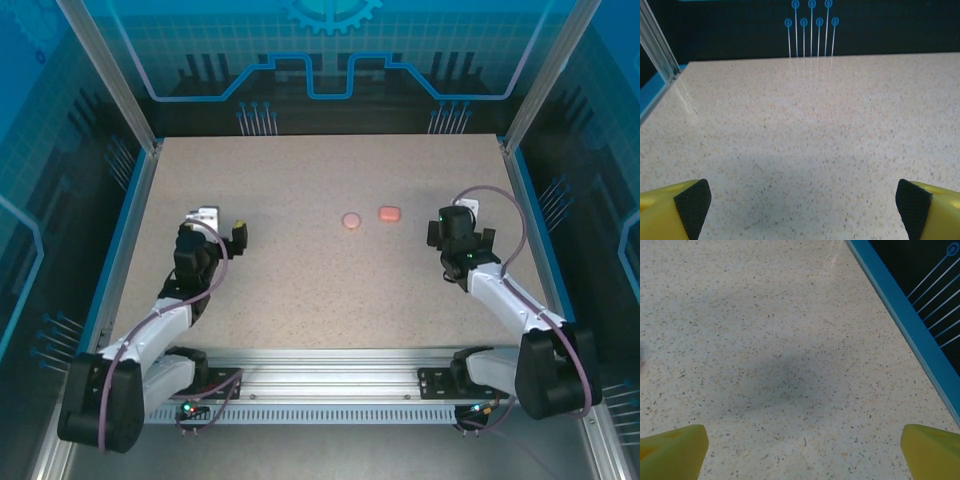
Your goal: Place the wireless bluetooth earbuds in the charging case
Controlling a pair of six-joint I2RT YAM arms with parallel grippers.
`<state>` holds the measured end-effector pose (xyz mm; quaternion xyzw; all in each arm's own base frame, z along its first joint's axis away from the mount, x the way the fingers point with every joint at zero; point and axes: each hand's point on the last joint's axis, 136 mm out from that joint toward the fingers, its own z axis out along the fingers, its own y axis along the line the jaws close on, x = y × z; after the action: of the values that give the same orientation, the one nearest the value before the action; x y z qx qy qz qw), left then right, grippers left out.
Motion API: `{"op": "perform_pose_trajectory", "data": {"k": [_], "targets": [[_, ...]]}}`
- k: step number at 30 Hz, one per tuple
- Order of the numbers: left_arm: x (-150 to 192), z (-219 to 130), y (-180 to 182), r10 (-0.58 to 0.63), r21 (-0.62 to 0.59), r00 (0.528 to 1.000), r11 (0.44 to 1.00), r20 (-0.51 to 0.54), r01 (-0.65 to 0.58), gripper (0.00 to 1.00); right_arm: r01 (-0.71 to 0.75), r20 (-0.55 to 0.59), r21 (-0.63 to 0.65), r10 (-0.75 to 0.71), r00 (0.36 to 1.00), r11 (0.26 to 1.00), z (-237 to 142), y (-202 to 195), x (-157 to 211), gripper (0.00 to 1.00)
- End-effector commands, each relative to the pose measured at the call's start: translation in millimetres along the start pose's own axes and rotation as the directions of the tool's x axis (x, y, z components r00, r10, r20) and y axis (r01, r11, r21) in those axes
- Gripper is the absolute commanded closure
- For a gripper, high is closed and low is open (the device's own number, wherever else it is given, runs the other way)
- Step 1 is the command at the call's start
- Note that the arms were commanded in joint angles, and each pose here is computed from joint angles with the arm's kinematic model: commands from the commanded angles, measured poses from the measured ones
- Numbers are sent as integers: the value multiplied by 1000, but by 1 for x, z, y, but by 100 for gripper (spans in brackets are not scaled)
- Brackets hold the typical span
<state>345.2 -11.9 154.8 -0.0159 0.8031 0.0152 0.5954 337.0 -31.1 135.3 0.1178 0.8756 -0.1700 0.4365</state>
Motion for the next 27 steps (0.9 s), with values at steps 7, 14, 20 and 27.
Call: {"op": "perform_pose_trajectory", "data": {"k": [7,14,20,27], "targets": [[12,12,4,-37,-13,995,999,88,38,1,-59,233,-76,75,970,995,14,13,-17,0],[28,26,-2,-19,13,997,1000,71,18,1,-11,268,-116,42,963,993,25,27,-11,0],[43,43,-12,13,59,999,998,48,-15,1,-19,334,-157,71,940,987,29,28,-8,0],[47,53,-18,9,126,1000,992,-29,-5,1,139,367,-304,-18,930,942,36,68,-2,0]]}}
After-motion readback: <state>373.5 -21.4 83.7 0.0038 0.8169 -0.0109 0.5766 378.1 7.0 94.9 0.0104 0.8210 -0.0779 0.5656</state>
